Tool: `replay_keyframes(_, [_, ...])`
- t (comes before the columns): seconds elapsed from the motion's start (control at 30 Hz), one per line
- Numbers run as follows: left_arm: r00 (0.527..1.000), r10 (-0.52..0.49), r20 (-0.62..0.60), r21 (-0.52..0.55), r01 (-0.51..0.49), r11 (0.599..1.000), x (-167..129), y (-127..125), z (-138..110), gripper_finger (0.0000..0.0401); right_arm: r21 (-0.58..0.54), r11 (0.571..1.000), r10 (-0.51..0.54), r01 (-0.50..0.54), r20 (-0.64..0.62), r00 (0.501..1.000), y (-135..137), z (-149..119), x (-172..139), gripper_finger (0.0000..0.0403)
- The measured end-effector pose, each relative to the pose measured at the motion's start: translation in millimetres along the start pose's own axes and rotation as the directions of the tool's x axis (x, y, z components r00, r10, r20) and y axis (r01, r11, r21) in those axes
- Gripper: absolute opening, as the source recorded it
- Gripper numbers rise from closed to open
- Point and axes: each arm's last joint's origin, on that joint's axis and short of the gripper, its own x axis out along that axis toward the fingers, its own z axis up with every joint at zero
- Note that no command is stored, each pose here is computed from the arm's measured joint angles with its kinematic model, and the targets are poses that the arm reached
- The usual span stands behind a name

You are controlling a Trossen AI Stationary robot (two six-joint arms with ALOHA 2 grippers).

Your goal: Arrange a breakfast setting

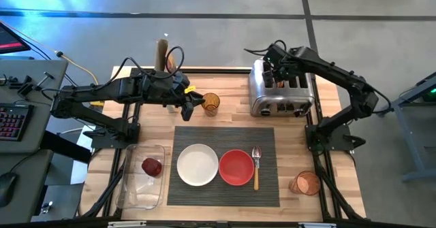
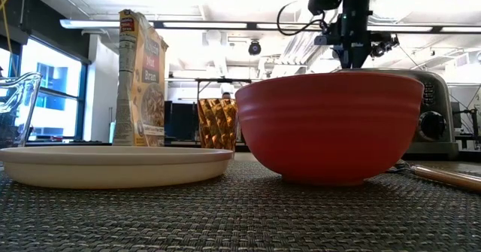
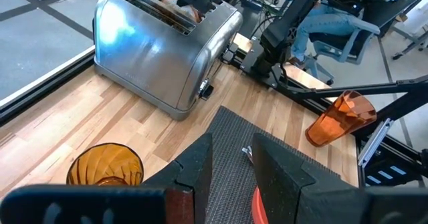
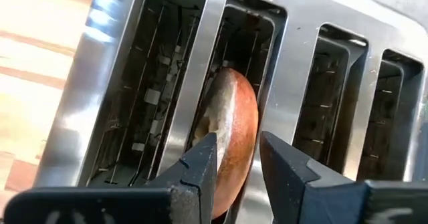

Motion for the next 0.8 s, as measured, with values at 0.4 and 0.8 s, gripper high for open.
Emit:
replay_keyframes(0.4, [1.0, 0.0, 0.0, 0.005, 0.0, 1.0, 0.0, 0.0, 0.0, 0.0095, -0.013, 1.0, -0.021, 0.02, -0.027, 0.999, 3.1, 0.6, 6.3, 0.0077])
replay_keyframes(0.8, [1.0, 0.0, 0.0, 0.007, 0.0, 1.0, 0.0, 0.0, 0.0, 0.0095, -0.024, 0.999, -0.029, 0.028, -0.022, 0.999, 2.9, 0.6, 6.3, 0.0008])
